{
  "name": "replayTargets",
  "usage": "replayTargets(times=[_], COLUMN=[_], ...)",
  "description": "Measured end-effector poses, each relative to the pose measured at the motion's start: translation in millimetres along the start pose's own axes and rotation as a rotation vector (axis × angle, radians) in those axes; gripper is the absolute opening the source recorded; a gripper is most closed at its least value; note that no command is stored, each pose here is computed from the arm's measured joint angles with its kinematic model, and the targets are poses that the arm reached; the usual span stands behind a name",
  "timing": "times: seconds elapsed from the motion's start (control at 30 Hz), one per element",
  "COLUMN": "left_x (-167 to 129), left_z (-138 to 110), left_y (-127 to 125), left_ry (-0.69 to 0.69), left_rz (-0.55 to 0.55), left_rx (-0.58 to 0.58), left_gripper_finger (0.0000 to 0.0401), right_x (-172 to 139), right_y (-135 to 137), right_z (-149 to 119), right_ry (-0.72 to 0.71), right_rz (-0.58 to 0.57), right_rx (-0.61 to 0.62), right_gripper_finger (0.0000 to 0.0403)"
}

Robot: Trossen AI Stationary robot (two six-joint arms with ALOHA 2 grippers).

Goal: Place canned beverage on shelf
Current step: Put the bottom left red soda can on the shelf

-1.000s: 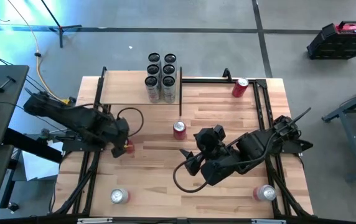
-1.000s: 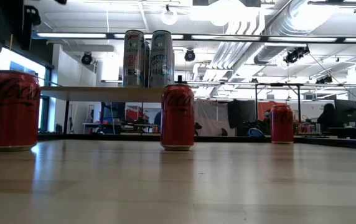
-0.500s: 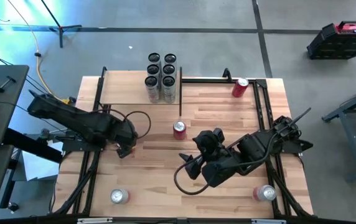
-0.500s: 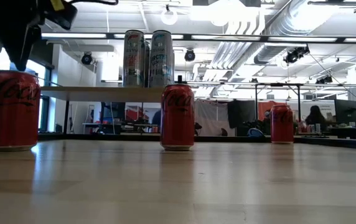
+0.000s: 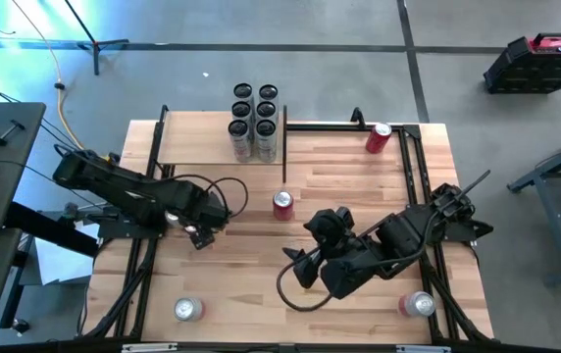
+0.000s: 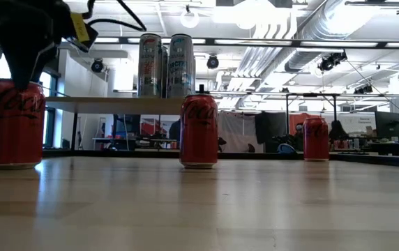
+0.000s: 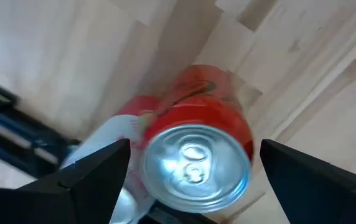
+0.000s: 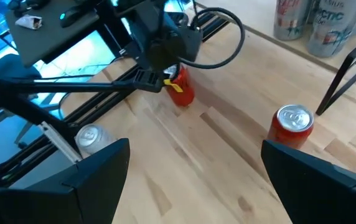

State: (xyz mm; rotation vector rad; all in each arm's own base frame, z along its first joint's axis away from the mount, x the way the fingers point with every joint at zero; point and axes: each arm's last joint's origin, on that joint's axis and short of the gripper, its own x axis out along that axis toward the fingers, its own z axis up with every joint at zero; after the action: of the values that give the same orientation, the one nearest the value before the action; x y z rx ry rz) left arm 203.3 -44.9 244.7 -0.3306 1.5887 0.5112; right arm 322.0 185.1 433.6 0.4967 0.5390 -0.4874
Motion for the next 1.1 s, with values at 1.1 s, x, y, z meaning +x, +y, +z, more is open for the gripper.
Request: replayTargets(times=[1.1], left_x=[-7], left_z=[-4], left_y=[9], left_ry=[0.02], left_rz=[-0.085], left_rx=[0.225], left_gripper_finger=[0.0288], right_x=[-7], right_y=[2], right_z=[-4], right_ry=[-0.076], right_rz=[-0.026], right_rx=[-0.012], right_gripper_finger=[0.0349])
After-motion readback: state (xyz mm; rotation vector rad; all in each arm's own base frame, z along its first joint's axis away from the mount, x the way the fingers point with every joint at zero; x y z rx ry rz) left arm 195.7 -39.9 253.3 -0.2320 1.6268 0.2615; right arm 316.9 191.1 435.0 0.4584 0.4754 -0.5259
